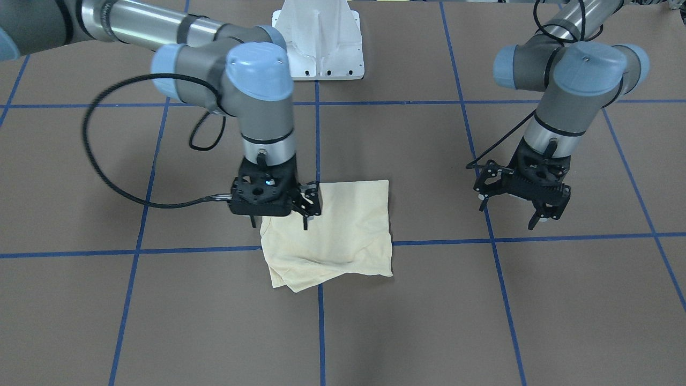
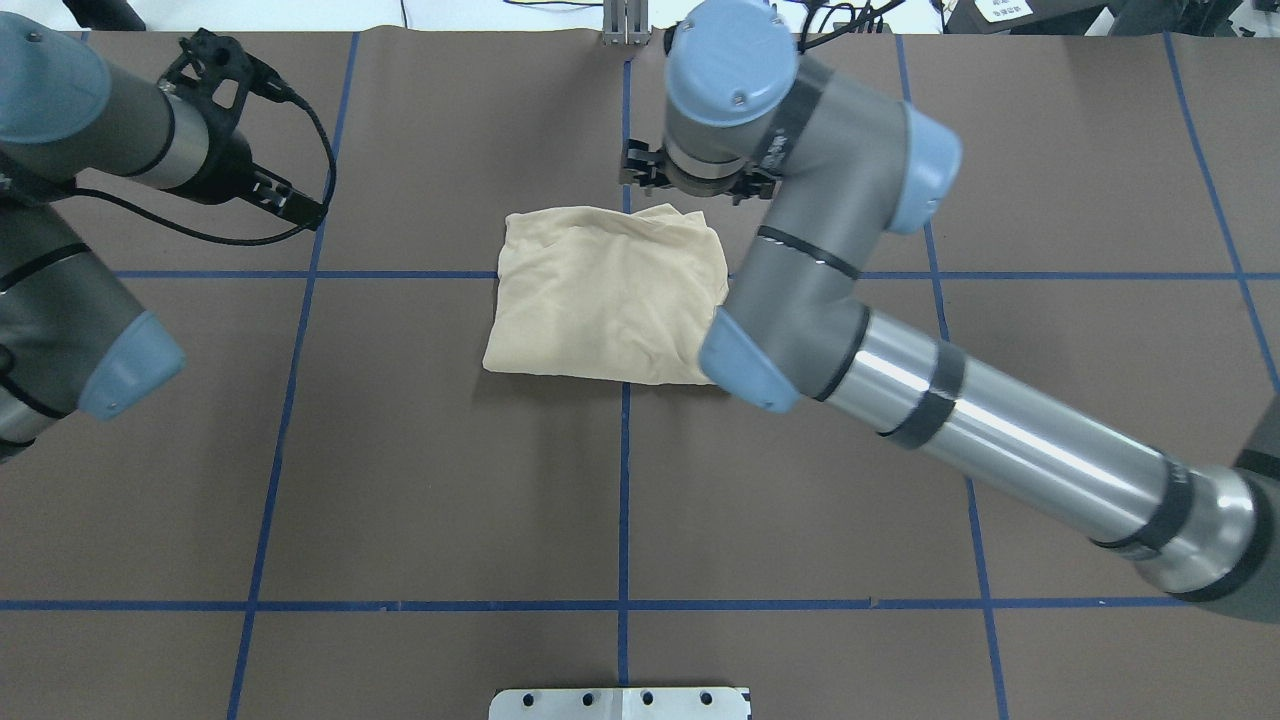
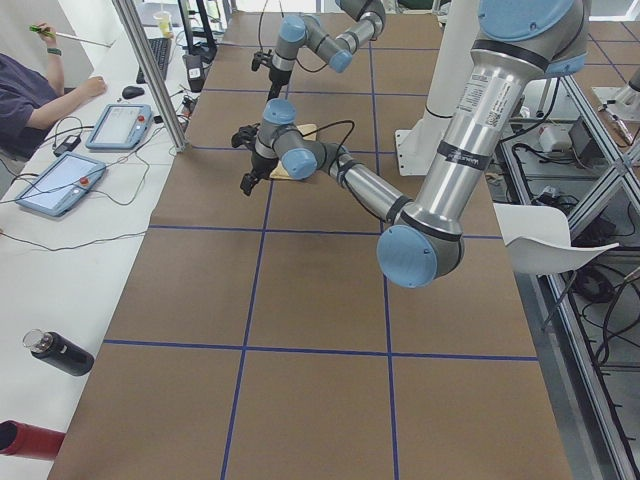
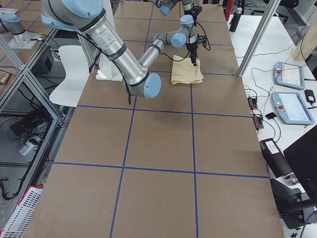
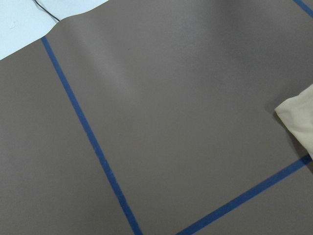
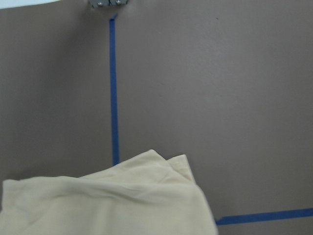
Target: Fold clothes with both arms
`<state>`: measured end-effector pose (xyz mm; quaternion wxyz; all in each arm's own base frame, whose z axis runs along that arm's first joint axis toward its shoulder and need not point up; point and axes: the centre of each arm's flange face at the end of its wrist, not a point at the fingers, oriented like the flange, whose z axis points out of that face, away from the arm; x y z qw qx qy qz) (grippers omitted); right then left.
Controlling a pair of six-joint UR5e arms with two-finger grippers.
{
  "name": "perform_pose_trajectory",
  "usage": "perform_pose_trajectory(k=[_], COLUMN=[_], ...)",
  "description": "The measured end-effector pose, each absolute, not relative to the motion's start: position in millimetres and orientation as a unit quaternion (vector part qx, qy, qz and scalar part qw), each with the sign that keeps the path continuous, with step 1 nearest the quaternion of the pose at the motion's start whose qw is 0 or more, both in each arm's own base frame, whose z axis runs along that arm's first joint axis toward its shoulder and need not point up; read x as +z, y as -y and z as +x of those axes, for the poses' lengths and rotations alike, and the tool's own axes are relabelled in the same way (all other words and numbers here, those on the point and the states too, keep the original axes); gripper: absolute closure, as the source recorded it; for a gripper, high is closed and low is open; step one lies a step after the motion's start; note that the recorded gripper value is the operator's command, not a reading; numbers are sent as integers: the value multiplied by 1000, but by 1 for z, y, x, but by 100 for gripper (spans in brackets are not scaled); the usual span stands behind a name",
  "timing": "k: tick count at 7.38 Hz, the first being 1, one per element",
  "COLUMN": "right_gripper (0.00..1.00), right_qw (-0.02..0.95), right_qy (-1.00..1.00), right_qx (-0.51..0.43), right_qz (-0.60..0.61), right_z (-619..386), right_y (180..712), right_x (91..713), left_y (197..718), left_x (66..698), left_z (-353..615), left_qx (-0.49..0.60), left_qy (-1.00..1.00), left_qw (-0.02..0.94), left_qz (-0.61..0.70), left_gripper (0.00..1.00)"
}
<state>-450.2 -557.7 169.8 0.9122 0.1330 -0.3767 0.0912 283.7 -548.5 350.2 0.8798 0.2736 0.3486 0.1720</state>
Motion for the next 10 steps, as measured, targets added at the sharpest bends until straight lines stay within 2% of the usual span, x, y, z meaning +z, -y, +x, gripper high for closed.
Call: perform_pose_trajectory(k=[2,5,8,10], right_gripper=[0,0,0,0], right_qw=[923,929,940,943], right_qy=[364,341,329,330], right_qx=[9,-103,-87,-49], right_qz=[124,102,34,-7], right_z=[-303,-91,44,72], right_y=[545,523,435,389], right_x=[245,415,576,629], left_y=[529,525,499,461], left_x=[379,462,560,616], left_z=[194,28,-70,-116], left_qx=[200,234,228,191], left_qy=[-310,-260,-229,-236], left_qw=[885,894,915,930], left_qz=[284,281,241,206], left_gripper=[0,0,0,0])
